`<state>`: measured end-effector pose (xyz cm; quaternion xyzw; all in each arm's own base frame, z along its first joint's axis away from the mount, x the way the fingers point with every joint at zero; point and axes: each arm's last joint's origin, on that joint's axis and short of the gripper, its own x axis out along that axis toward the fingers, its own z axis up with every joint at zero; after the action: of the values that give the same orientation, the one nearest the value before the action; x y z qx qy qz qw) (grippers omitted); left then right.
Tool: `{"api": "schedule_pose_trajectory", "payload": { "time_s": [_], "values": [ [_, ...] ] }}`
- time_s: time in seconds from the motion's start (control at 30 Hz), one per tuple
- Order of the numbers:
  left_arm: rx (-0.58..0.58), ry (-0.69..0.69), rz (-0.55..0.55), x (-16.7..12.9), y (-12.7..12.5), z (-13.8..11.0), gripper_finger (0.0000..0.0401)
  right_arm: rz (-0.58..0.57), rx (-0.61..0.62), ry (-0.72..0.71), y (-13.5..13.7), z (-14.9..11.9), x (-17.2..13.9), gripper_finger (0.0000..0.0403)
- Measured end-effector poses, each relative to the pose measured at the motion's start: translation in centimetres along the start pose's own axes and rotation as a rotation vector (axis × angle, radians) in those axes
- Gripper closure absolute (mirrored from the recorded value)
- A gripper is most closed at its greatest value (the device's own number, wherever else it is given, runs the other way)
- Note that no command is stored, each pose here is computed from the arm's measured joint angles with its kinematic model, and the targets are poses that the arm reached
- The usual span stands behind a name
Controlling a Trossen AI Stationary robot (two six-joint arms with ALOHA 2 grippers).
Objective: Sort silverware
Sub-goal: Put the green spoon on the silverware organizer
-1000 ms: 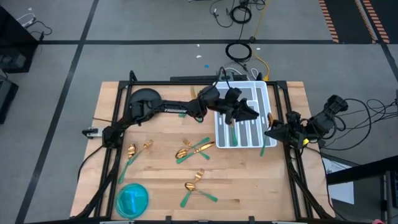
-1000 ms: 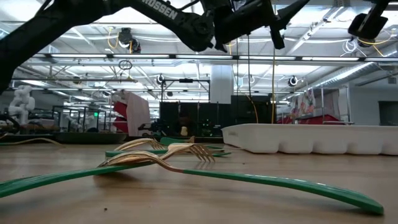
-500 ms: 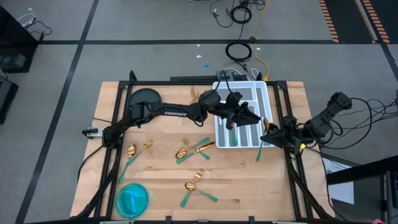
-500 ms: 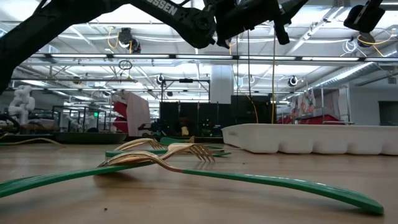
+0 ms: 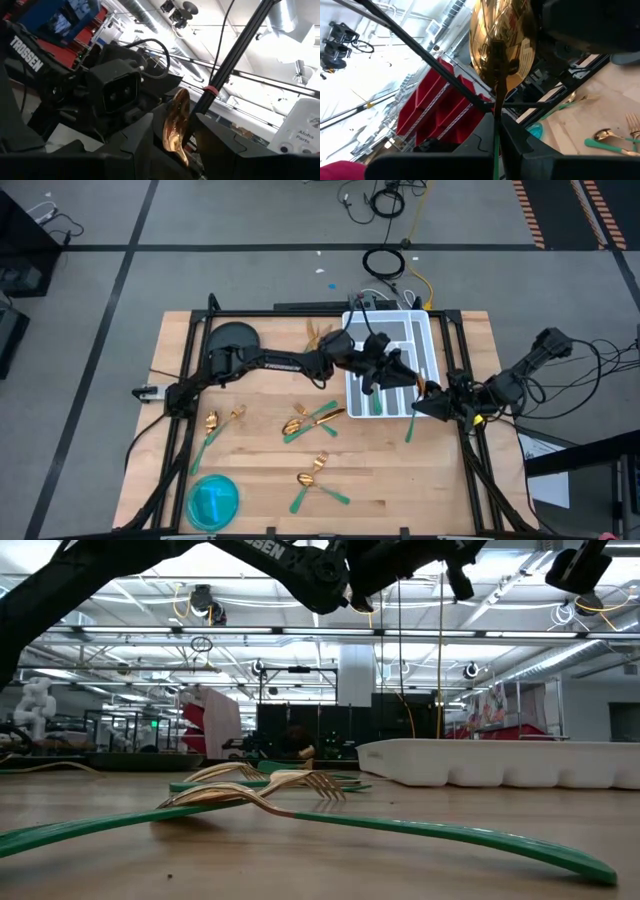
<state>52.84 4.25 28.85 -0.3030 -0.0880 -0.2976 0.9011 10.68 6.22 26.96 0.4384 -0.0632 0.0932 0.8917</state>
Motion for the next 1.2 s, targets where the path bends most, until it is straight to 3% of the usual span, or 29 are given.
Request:
{"api": "schedule_pose_trajectory", "payload": {
  "time_s": [0.67,0.8,1.0,1.2],
  "values": [
    [0.004,0.000,-0.007,0.08,-0.13,-0.06,0.0256,-0.017,0.022,0.003,-0.73,0.17,0.91,0.0403],
    [0.003,-0.001,-0.004,0.08,-0.12,-0.06,0.0289,0.034,0.000,-0.015,-0.32,0.49,0.90,0.0403],
    [0.010,-0.014,0.012,-0.06,0.09,0.11,0.0388,0.038,-0.005,-0.017,-0.29,0.49,0.94,0.0403],
    [0.013,-0.022,0.018,-0.23,0.25,0.32,0.0393,0.027,0.000,-0.021,-0.33,0.47,0.98,0.0403]
  ]
}}
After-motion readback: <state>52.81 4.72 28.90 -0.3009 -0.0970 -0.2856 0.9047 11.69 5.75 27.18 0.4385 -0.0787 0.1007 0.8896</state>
